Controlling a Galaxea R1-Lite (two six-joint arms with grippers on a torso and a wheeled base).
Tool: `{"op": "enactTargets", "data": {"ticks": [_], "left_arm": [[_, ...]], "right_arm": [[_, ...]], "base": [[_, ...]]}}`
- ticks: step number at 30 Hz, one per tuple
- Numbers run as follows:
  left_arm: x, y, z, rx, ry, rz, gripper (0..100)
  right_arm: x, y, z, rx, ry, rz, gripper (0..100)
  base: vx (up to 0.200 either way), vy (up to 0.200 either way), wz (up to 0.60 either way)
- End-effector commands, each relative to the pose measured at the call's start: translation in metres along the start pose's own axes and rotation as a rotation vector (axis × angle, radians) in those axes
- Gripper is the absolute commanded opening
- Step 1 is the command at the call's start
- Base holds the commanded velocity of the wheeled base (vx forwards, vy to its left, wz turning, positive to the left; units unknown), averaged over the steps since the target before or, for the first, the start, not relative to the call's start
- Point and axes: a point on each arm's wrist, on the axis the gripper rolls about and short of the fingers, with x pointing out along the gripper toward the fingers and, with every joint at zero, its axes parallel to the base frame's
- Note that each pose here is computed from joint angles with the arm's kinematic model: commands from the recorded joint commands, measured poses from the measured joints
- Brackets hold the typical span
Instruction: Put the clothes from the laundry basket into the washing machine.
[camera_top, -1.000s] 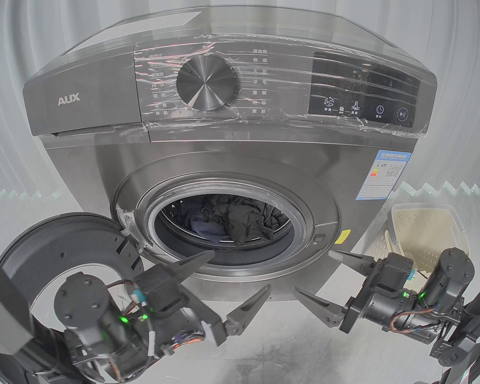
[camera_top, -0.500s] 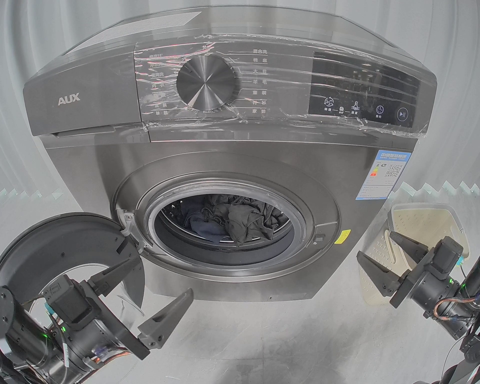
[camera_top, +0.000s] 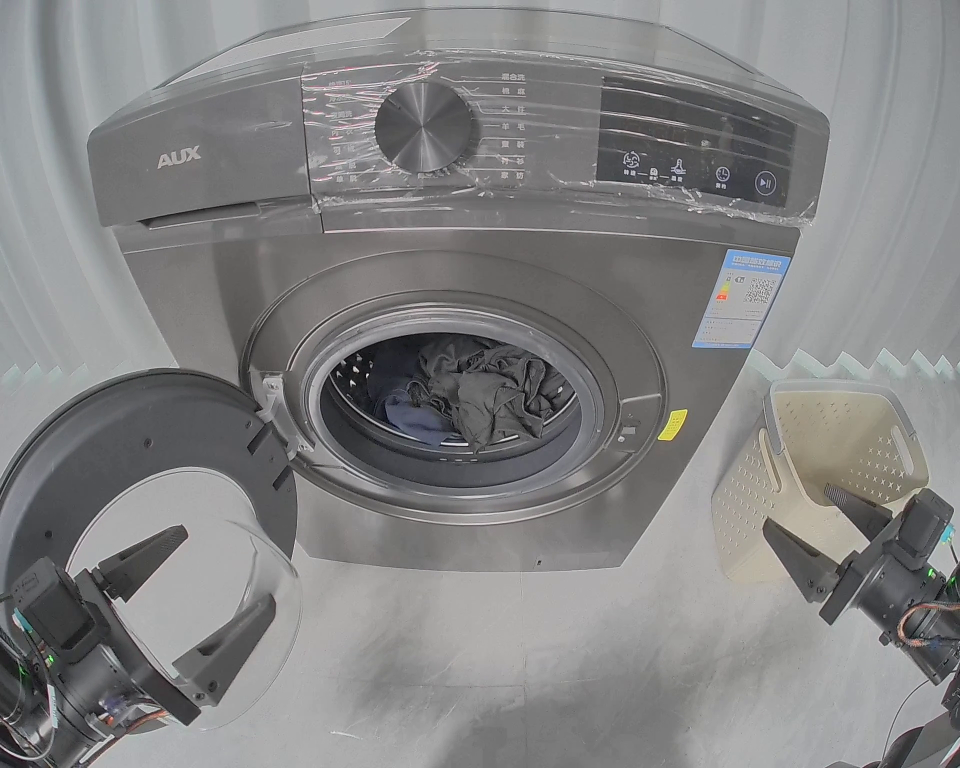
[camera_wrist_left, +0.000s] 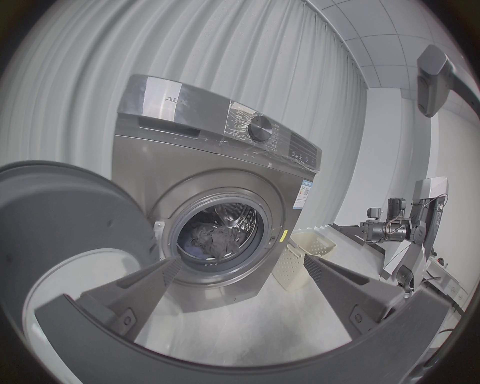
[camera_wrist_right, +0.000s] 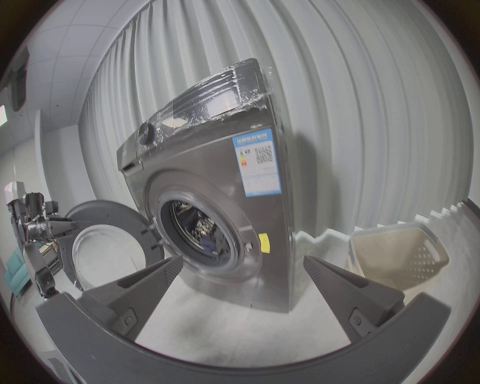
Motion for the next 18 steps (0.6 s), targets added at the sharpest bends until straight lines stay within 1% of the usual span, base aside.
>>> {"op": "enactTargets", "data": {"ticks": [1,3,4,5,6,11,12,14,18], "left_arm": [[-0.036,0.014,0.002,0.008,-0.059,0.052,100],[-0.042,0.017,0.001,0.011,-0.062,0.075,100],[-0.046,0.018,0.000,0.014,-0.063,0.088,100],[-0.046,0.019,0.000,0.014,-0.065,0.091,100],[-0.050,0.021,-0.001,0.020,-0.061,0.116,100],[-0.062,0.025,-0.005,0.026,-0.070,0.185,100],[-0.064,0.027,-0.005,0.029,-0.075,0.213,100],[-0.068,0.029,-0.006,0.034,-0.081,0.273,100],[-0.077,0.032,-0.011,0.043,-0.079,0.375,100]], "right_arm": [[-0.036,-0.009,0.003,-0.006,-0.015,-0.038,100],[-0.047,-0.012,0.002,-0.005,-0.004,-0.064,100],[-0.054,-0.015,0.001,-0.005,-0.002,-0.091,100],[-0.055,-0.015,0.001,-0.005,-0.002,-0.095,100],[-0.064,-0.018,-0.001,-0.005,-0.001,-0.125,100],[-0.085,-0.023,-0.004,-0.008,-0.024,-0.192,100],[-0.091,-0.025,-0.006,-0.009,-0.033,-0.223,100],[-0.100,-0.027,-0.010,-0.032,-0.036,-0.272,100],[-0.117,-0.027,-0.017,-0.068,-0.057,-0.328,100]], "base": [[-0.200,0.000,0.00],[-0.200,0.000,0.00],[-0.200,0.000,0.00],[-0.200,0.000,0.00],[-0.200,0.000,0.00],[-0.200,0.000,0.00],[-0.200,0.000,0.00],[-0.200,0.000,0.00],[-0.200,0.000,0.00]]}}
